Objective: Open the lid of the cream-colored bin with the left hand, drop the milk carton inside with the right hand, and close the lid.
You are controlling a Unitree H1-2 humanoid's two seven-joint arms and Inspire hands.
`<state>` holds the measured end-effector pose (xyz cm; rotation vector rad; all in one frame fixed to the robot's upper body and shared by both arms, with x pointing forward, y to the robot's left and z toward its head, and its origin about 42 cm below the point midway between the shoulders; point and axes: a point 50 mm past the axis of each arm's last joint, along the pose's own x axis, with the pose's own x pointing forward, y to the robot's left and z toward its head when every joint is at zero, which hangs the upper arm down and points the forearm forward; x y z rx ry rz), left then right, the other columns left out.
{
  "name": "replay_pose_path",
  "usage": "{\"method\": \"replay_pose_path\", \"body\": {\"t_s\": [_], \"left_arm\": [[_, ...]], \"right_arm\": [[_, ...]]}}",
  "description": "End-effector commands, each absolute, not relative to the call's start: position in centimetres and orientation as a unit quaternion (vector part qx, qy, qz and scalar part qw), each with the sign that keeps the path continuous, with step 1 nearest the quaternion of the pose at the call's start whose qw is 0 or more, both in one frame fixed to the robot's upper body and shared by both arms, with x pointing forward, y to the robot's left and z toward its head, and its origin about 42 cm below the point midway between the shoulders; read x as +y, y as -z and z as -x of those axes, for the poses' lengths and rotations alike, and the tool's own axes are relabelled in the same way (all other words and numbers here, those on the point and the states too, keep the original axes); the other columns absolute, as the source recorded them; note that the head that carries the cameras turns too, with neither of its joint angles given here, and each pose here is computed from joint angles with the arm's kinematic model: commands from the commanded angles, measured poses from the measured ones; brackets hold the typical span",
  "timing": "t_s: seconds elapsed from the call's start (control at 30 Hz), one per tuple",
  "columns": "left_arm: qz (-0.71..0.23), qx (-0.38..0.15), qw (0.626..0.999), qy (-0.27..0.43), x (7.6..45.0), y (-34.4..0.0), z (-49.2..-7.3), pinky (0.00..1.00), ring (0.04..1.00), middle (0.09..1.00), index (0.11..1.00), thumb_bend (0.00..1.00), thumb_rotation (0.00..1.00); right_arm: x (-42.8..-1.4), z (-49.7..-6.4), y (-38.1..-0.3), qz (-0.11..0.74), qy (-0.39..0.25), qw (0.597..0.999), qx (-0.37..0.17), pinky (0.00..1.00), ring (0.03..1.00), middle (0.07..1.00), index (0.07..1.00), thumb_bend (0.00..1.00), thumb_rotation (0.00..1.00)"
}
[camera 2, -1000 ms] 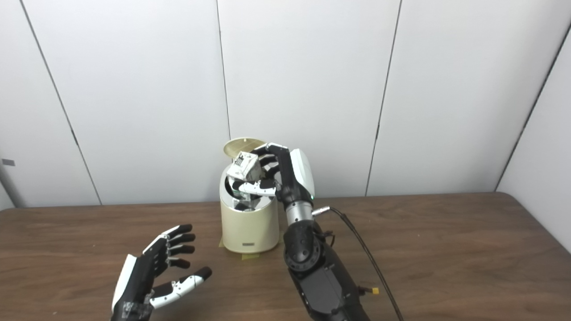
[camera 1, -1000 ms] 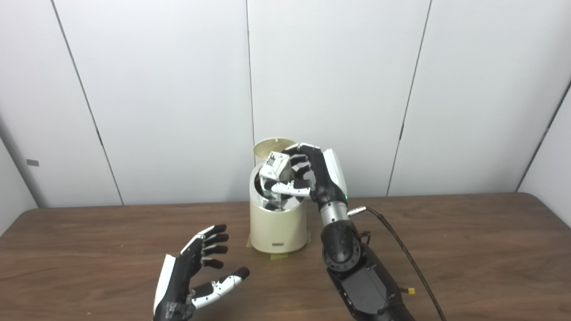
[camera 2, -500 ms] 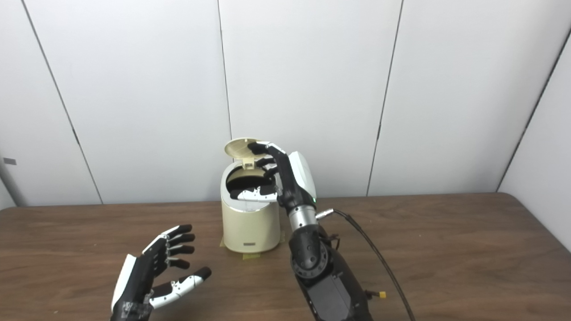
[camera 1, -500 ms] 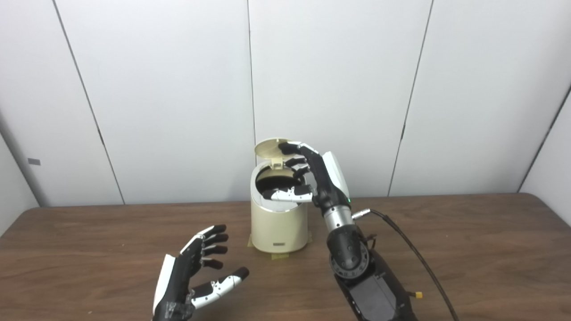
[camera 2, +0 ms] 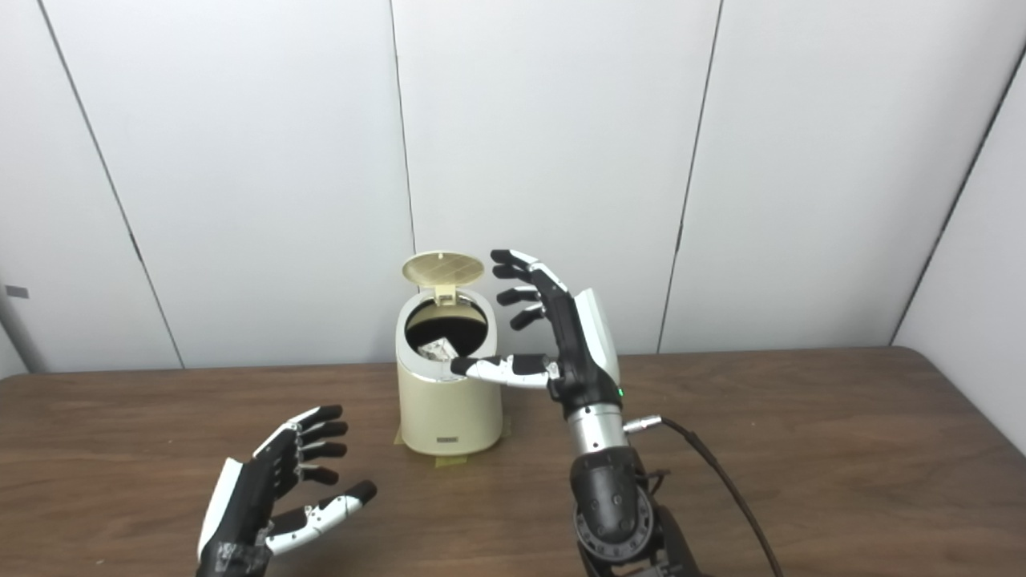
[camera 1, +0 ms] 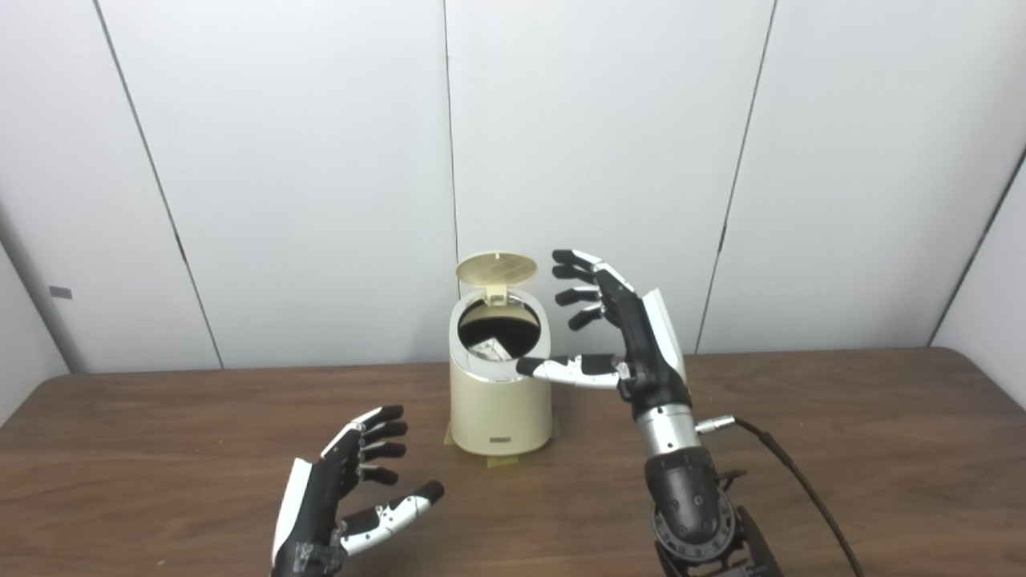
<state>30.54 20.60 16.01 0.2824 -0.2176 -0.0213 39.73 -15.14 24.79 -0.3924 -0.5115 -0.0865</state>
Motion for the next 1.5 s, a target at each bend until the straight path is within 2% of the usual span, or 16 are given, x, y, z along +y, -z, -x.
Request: {"method": "replay_pose_path", "body": {"t_s": [0.0,0.13,0.3,0.47,0.57,0.63,0.73,0.8,0.87,1.03,1.2,1.4,1.47], "left_arm": [[-0.14,-0.149,0.979,0.014,20.4,-17.6,-31.4,0.59,0.706,0.764,0.793,0.72,0.09],[-0.143,-0.149,0.978,0.014,20.3,-17.5,-31.5,0.59,0.705,0.764,0.794,0.73,0.1],[-0.142,-0.152,0.978,0.012,20.4,-17.4,-31.6,0.59,0.706,0.763,0.794,0.73,0.1],[-0.143,-0.164,0.976,0.019,20.8,-17.6,-31.6,0.61,0.73,0.783,0.812,0.72,0.15],[-0.147,-0.174,0.973,0.027,21.0,-17.8,-31.7,0.65,0.765,0.812,0.837,0.73,0.2],[-0.151,-0.179,0.972,0.03,21.0,-18.2,-31.8,0.71,0.804,0.837,0.866,0.75,0.26],[-0.168,-0.187,0.967,0.04,21.0,-19.6,-32.6,0.82,0.878,0.903,0.922,0.8,0.33],[-0.193,-0.204,0.959,0.049,20.9,-21.0,-33.7,0.85,0.91,0.936,0.948,0.82,0.38],[-0.205,-0.217,0.953,0.058,20.8,-22.5,-35.1,0.88,0.938,0.956,0.965,0.85,0.38],[-0.246,-0.233,0.938,0.079,20.3,-25.9,-38.0,0.87,0.958,0.965,0.978,0.88,0.4],[-0.267,-0.243,0.928,0.097,19.0,-29.9,-41.6,0.89,0.971,0.983,0.986,0.93,0.37],[-0.321,-0.242,0.911,0.091,17.2,-33.4,-44.9,0.87,0.993,1.0,0.995,0.96,0.41],[-0.353,-0.241,0.9,0.088,16.6,-34.5,-45.9,0.85,0.985,1.0,0.999,0.97,0.45]], "right_arm": [[-15.4,-39.5,-27.2,0.176,0.049,0.937,-0.299,0.45,0.62,0.741,0.757,0.82,0.1],[-16.9,-38.4,-26.7,0.156,0.064,0.935,-0.313,0.43,0.602,0.723,0.746,0.81,0.13],[-20.0,-36.4,-24.1,0.109,0.067,0.954,-0.271,0.45,0.593,0.729,0.773,0.77,0.15],[-22.6,-33.0,-21.1,0.091,0.042,0.97,-0.222,0.58,0.684,0.783,0.816,0.7,0.29],[-23.4,-31.5,-19.8,0.093,0.029,0.972,-0.216,0.61,0.721,0.811,0.836,0.69,0.33],[-23.8,-31.0,-19.1,0.093,0.027,0.972,-0.216,0.61,0.731,0.817,0.838,0.7,0.35],[-24.2,-30.7,-18.1,0.068,0.027,0.974,-0.213,0.63,0.754,0.832,0.845,0.74,0.33],[-24.3,-30.8,-17.6,0.056,0.025,0.974,-0.216,0.64,0.759,0.84,0.851,0.76,0.3],[-24.2,-30.9,-17.2,0.048,0.02,0.974,-0.219,0.63,0.746,0.839,0.855,0.79,0.26],[-23.9,-30.5,-17.2,0.047,0.017,0.975,-0.219,0.63,0.736,0.832,0.853,0.79,0.25],[-23.9,-30.1,-17.2,0.053,0.014,0.974,-0.218,0.63,0.728,0.829,0.852,0.78,0.26],[-23.9,-29.8,-17.3,0.056,0.018,0.975,-0.214,0.62,0.73,0.828,0.848,0.75,0.23],[-23.8,-29.8,-17.4,0.056,0.018,0.975,-0.214,0.62,0.73,0.829,0.848,0.74,0.23]]}}
